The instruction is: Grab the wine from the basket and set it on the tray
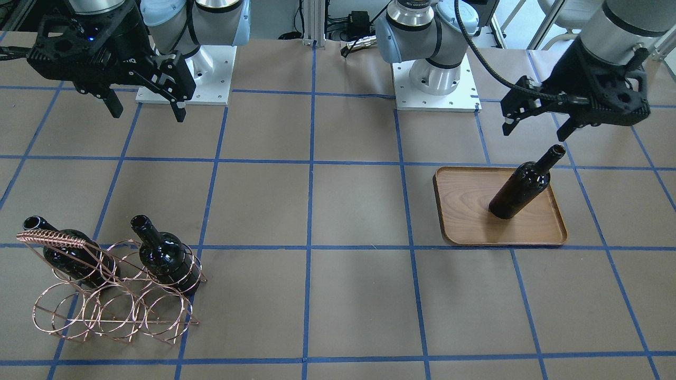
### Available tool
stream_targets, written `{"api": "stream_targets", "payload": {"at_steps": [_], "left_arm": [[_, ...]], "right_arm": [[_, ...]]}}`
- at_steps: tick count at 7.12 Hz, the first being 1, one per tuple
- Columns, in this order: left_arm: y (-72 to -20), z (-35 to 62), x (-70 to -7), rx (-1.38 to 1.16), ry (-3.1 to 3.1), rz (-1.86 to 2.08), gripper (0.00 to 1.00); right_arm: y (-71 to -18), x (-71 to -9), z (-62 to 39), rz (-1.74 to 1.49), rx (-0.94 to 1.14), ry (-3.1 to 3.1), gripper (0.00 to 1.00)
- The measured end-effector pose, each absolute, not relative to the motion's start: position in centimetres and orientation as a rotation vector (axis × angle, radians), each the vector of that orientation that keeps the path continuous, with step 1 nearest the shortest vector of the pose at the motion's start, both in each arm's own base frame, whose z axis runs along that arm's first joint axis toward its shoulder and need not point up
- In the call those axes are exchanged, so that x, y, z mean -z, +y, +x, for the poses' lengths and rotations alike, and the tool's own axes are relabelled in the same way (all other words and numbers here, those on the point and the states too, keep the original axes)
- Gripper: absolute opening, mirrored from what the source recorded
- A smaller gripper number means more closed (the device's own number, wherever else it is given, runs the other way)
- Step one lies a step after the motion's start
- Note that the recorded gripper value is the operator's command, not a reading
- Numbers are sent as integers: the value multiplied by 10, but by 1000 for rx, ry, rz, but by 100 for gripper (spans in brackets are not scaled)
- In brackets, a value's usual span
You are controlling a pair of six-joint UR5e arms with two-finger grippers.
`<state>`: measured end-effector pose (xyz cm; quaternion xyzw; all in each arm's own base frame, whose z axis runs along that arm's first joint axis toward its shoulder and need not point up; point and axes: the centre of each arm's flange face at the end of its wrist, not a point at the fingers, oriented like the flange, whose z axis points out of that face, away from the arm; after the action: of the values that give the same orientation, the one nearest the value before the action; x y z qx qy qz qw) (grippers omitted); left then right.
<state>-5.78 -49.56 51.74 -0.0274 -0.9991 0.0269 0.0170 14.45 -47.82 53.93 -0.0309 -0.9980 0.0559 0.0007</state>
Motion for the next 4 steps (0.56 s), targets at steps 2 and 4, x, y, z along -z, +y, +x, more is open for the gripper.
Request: {"api": "stream_targets", "payload": {"at_steps": [2, 4], "left_arm": [[-476, -110, -528, -139, -3104, -79, 100], [-454, -146, -523, -106, -3107, -86, 100]], "right_arm": [[-478, -539, 145, -99, -176, -3134, 100], [-478, -539, 145, -99, -176, -3134, 100]]}}
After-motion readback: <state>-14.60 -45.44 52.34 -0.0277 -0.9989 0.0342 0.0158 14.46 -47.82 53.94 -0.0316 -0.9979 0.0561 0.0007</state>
